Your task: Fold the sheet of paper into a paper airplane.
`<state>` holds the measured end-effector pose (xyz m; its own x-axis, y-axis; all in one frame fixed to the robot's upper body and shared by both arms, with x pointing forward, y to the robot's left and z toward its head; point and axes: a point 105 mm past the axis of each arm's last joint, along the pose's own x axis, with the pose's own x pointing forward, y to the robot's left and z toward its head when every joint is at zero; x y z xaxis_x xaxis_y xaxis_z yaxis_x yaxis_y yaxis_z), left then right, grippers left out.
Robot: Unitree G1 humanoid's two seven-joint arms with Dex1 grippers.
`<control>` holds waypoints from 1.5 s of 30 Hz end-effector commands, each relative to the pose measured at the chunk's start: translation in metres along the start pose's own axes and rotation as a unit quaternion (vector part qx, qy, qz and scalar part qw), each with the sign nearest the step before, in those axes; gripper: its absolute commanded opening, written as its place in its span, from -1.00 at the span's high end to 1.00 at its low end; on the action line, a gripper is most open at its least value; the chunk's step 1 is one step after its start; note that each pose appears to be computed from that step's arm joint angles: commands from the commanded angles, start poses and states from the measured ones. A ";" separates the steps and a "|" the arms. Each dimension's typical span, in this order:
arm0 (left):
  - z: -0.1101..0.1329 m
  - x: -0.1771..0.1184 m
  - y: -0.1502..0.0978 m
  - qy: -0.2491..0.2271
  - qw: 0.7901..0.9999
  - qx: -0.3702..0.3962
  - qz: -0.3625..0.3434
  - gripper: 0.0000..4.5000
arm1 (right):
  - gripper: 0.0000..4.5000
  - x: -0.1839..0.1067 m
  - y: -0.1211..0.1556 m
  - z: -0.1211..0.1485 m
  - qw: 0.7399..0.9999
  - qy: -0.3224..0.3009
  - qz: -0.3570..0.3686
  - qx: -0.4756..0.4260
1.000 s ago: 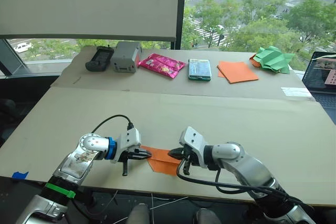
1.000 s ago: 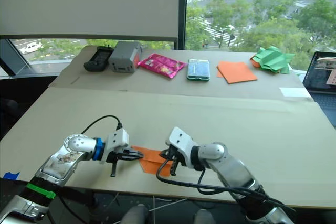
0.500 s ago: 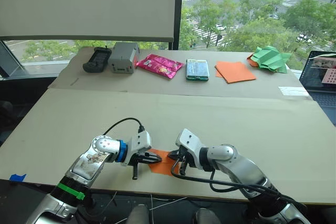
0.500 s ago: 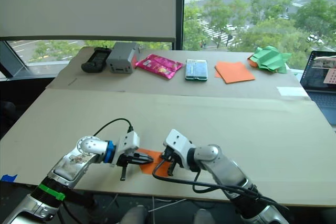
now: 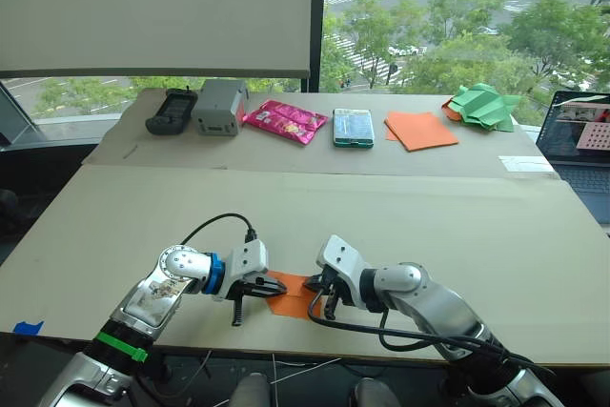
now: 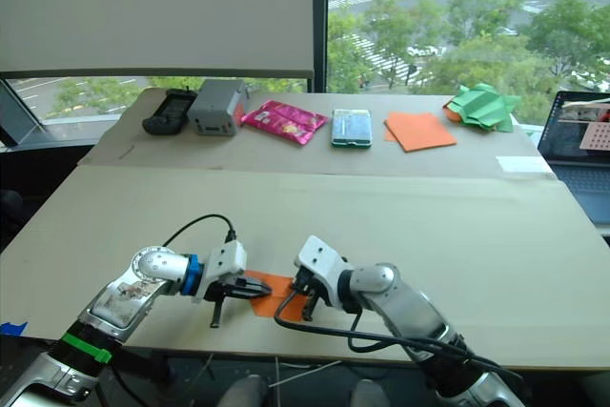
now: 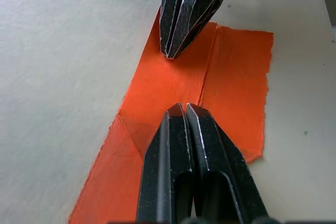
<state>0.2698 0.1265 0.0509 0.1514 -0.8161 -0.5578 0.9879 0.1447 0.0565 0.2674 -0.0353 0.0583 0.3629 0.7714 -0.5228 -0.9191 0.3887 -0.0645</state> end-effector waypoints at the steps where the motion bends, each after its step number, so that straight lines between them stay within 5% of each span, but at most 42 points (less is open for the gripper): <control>1: -0.054 -0.014 -0.008 0.081 0.994 -0.076 0.014 0.95 | 0.98 0.003 0.003 -0.023 0.998 0.047 0.003 0.029; 15: -0.071 -0.042 -0.012 0.101 0.989 -0.101 0.048 0.95 | 0.98 0.005 -0.001 -0.022 0.999 0.049 0.005 0.022; 29: 0.028 -0.080 -0.005 -0.093 0.984 -0.106 0.111 0.95 | 0.98 -0.048 0.000 0.051 0.993 -0.119 0.021 0.009; 39: 0.022 -0.074 -0.012 -0.100 0.980 -0.128 0.115 0.95 | -0.61 -0.046 -0.016 0.034 0.992 -0.098 0.016 0.073; 45: 0.020 -0.070 -0.011 -0.115 0.977 -0.131 0.124 0.95 | -0.61 -0.035 -0.019 0.027 0.987 -0.101 0.033 0.121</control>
<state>0.2488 0.1723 0.1019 0.4139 -0.8314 -0.3708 0.8747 0.4760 -0.0908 0.2760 -0.0627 0.0900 0.3697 0.8466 -0.3829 -0.8735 0.4571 0.1676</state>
